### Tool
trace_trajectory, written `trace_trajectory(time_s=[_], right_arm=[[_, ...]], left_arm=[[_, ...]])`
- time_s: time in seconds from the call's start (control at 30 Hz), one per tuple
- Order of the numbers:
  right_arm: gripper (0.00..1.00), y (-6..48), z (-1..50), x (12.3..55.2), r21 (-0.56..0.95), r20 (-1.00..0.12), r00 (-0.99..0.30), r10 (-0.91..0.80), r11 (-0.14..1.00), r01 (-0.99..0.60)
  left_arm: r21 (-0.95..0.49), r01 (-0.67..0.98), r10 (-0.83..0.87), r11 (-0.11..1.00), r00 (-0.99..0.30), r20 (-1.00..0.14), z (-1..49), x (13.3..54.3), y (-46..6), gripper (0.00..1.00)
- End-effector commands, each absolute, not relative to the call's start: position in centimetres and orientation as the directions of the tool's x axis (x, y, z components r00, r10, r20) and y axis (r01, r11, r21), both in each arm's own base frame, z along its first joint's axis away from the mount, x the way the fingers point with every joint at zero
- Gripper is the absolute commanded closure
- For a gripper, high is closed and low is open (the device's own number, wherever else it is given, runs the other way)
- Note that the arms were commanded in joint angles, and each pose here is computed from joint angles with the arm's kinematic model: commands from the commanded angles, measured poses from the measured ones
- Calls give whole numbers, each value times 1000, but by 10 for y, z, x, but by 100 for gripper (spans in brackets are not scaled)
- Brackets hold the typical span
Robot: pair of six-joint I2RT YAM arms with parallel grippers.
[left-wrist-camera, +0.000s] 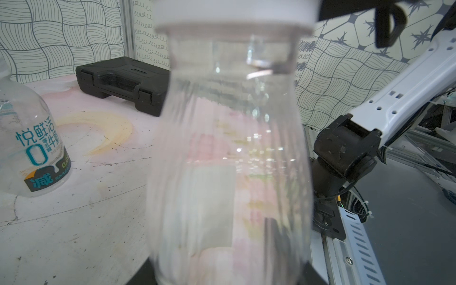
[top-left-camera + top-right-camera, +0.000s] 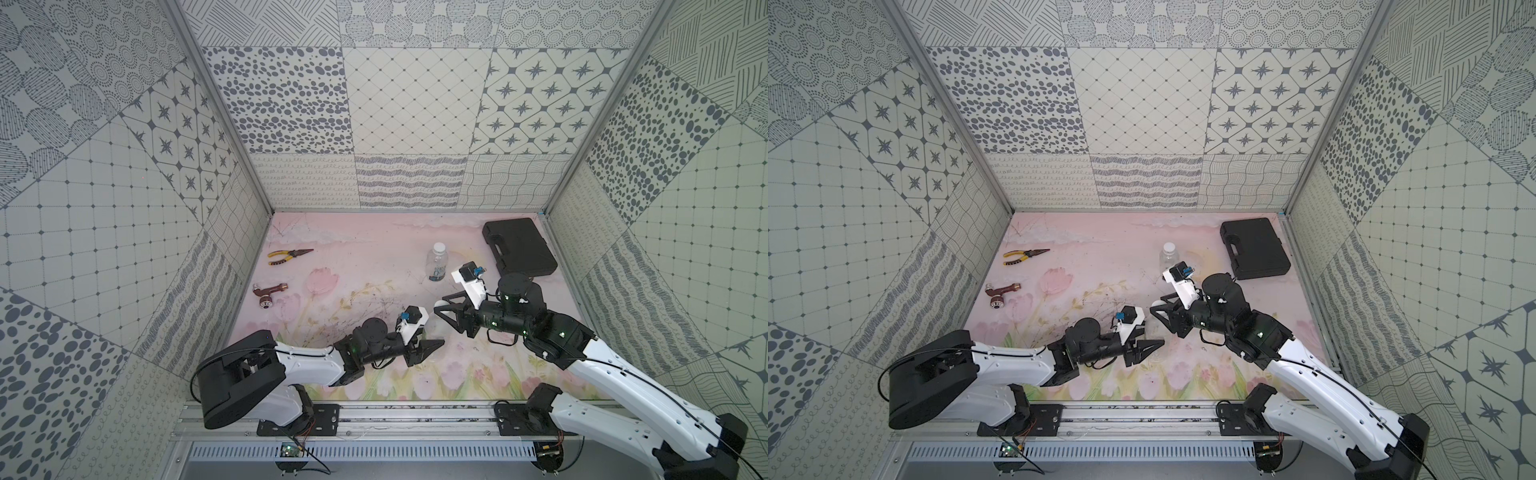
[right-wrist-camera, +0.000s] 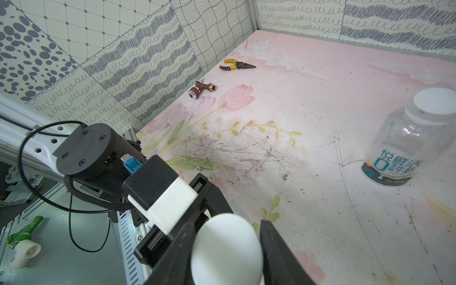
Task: Screw on the bottle caps
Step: Screw the bottle cap onto the plastic bottle.
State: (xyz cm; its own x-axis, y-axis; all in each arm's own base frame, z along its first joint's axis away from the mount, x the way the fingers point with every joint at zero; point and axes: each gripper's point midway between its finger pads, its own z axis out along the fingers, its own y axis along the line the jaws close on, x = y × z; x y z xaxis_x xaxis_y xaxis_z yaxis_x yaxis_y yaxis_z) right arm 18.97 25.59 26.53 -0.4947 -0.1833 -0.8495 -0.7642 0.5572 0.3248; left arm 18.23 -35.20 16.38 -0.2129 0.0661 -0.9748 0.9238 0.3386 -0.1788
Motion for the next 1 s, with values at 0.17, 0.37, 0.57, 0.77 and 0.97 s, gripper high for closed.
trace_trajectory(time_s=[0.17, 0.37, 0.57, 0.77, 0.97], right_arm=[[86, 252, 246, 208, 243, -825, -527, -206, 711, -659], [91, 240, 228, 216, 188, -816, -565, -124, 867, -462], [93, 248, 222, 216, 176, -819, -565, -98, 895, -409], [94, 248, 224, 216, 192, -817, -572, -77, 898, -396], [76, 275, 230, 197, 248, -798, -571, -194, 757, -605]], left_arm=[[-121, 878, 23, 462, -148, -989, 185, 207, -346, 58], [-50, 769, 52, 637, -108, -993, 185, 233, -330, 59], [-37, 766, 56, 642, -95, -994, 187, 232, -332, 60], [-31, 758, 56, 652, -90, -994, 186, 233, -329, 61], [-139, 838, -40, 528, -139, -989, 190, 216, -330, 59]])
